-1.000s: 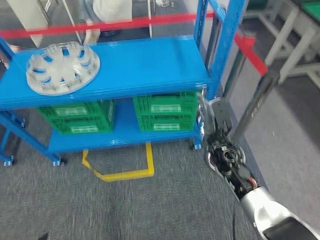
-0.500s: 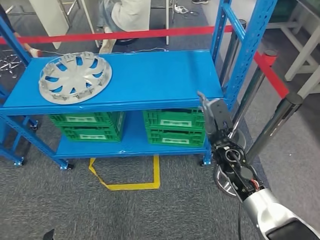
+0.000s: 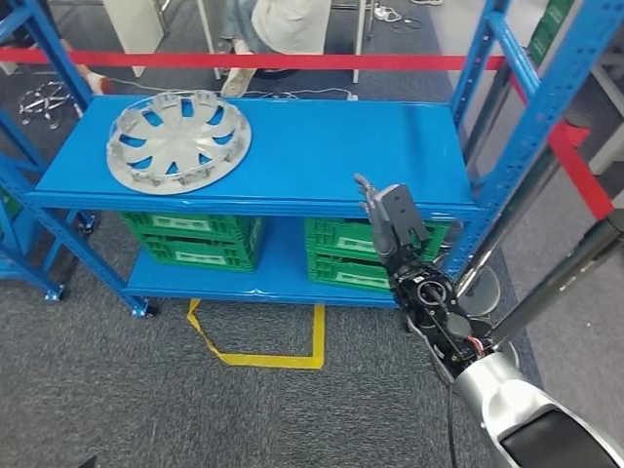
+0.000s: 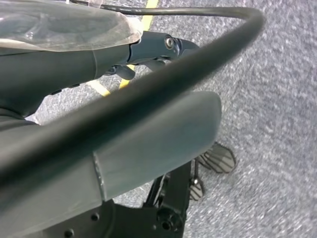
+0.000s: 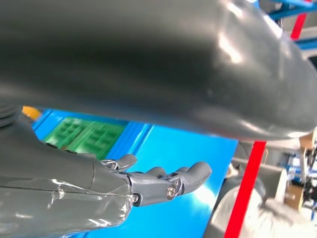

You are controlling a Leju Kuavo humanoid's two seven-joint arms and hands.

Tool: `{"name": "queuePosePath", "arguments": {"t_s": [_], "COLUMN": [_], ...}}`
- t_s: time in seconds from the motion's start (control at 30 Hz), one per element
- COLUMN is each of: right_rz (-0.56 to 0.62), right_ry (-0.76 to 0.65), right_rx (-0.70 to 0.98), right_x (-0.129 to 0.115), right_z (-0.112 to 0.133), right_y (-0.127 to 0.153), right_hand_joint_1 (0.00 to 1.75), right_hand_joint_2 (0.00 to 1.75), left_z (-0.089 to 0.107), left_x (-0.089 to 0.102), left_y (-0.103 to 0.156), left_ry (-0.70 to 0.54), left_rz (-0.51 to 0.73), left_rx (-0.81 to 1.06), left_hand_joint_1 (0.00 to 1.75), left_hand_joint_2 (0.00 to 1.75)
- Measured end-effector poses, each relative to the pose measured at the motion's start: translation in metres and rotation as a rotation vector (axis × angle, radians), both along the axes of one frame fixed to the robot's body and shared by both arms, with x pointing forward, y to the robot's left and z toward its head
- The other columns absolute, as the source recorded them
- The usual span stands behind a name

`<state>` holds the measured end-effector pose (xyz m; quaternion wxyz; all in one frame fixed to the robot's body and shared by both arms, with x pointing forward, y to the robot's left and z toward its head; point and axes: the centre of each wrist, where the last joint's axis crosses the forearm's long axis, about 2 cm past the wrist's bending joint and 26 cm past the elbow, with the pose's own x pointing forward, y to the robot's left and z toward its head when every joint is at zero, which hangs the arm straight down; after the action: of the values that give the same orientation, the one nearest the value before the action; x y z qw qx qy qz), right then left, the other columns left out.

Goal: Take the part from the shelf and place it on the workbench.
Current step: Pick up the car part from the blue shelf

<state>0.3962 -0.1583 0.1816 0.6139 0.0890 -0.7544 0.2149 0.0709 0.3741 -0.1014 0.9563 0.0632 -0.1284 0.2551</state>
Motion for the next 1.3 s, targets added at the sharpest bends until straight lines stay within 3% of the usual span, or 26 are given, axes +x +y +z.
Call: {"name": "queuePosePath", "arguments": {"t_s": [0.23, 1.3], "right_rz": [-0.003, 0.022], "right_ry": [0.025, 0.001], "right_rx": [-0.006, 0.014], "right_x": [-0.0042, -0.0008], "right_z": [-0.0085, -0.0058], "right_y": [-0.0003, 0.0031], "right_hand_joint_1": [0.00, 0.00], "right_hand_joint_2": [0.00, 0.00], "left_z": [0.0001, 0.0002], "left_x": [-0.0004, 0.0011], "left_y": [0.0010, 0.0002], "left_ry": [-0.003, -0.006], "left_rz": [-0.002, 0.025], "left_rx": [0.001, 0.003], "left_hand_joint_1": [0.00, 0.00], "left_hand_joint_2": [0.00, 0.00]}}
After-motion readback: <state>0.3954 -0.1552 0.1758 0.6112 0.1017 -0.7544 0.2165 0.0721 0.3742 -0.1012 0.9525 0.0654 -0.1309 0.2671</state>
